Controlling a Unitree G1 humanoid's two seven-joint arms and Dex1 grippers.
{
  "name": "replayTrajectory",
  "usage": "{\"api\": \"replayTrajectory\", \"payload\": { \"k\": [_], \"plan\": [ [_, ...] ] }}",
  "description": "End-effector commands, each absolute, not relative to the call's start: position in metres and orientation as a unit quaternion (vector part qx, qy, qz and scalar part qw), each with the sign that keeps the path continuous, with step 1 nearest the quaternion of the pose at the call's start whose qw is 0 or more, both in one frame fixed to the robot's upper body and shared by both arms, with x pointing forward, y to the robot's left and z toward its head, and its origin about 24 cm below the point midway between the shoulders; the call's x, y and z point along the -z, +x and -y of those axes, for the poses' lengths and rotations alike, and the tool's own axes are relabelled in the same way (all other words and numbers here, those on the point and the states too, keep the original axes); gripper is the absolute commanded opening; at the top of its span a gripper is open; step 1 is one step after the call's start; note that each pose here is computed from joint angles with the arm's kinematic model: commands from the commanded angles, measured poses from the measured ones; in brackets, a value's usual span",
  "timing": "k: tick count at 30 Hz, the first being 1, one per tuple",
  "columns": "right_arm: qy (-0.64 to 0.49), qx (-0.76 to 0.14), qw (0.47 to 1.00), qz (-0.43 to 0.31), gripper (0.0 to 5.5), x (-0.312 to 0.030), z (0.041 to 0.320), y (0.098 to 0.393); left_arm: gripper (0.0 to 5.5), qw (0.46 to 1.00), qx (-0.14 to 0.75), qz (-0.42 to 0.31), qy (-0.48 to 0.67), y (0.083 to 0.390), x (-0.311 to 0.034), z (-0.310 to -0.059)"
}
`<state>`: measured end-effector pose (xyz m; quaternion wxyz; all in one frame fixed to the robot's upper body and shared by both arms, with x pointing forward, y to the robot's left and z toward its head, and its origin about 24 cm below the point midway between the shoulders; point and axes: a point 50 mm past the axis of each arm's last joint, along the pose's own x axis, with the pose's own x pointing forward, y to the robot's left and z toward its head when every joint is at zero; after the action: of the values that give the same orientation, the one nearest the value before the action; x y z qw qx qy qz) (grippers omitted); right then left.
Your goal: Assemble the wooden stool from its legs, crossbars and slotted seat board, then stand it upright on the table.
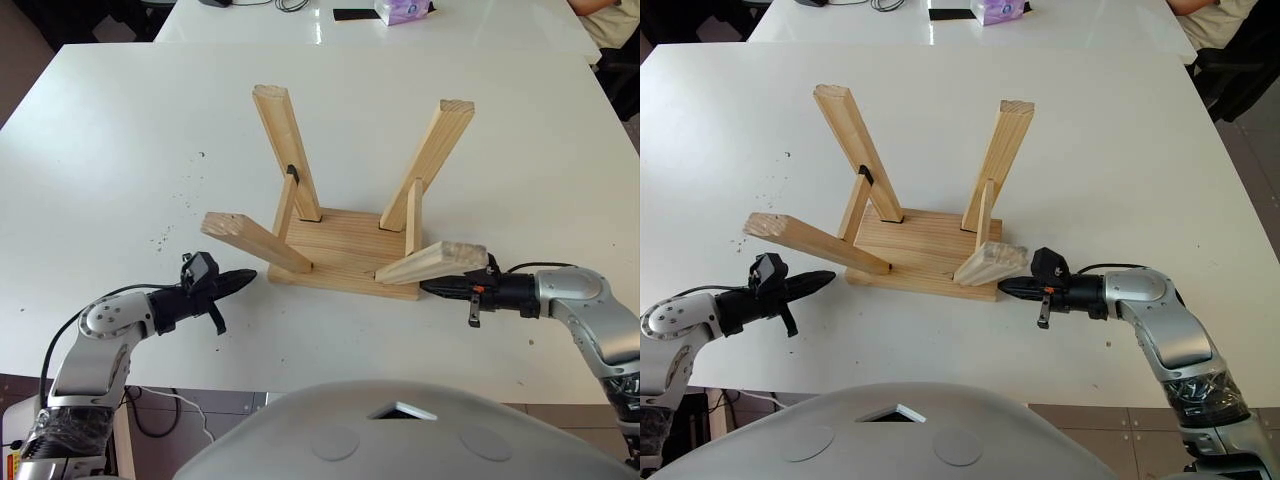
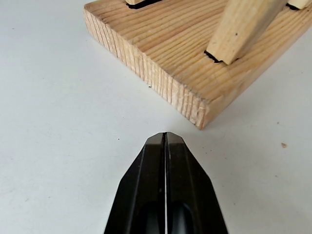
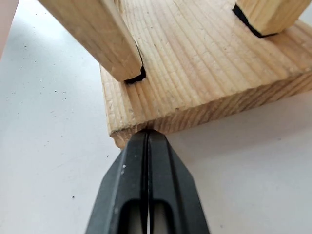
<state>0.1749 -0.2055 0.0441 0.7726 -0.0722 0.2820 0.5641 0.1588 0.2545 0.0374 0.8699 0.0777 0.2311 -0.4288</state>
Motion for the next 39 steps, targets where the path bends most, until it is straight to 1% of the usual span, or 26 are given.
{"api": "replayTrajectory", "payload": {
  "k": [1,7,13,24,27,32,36,39],
  "plan": [
    [-0.074,-0.573,0.765,-0.284,0.0,-0.045,0.204,0.173,0.02,0.865,0.443,-0.227,0.066,0.161,-0.037,-0.248],
    [-0.078,-0.574,0.761,-0.292,0.0,-0.044,0.208,0.171,0.02,0.861,0.455,-0.216,0.063,0.166,-0.038,-0.242],
    [-0.083,-0.576,0.759,-0.292,0.0,-0.043,0.208,0.174,0.02,0.864,0.448,-0.217,0.077,0.171,-0.037,-0.247],
    [-0.073,-0.592,0.755,-0.272,0.0,-0.043,0.193,0.181,0.02,0.837,0.514,-0.186,0.033,0.169,-0.038,-0.209],
    [-0.057,-0.6,0.756,-0.255,0.0,-0.053,0.191,0.183,0.02,0.837,0.515,-0.18,0.03,0.165,-0.045,-0.208],
    [-0.028,-0.62,0.751,-0.225,0.0,-0.08,0.19,0.173,0.02,0.85,0.504,-0.152,0.014,0.154,-0.076,-0.209],
    [-0.011,-0.628,0.749,-0.213,0.0,-0.099,0.19,0.156,0.02,0.834,0.533,-0.142,0.003,0.146,-0.094,-0.2],
    [-0.015,-0.639,0.741,-0.206,0.0,-0.11,0.187,0.15,0.02,0.822,0.553,-0.135,-0.001,0.142,-0.104,-0.192]
  ]
}}
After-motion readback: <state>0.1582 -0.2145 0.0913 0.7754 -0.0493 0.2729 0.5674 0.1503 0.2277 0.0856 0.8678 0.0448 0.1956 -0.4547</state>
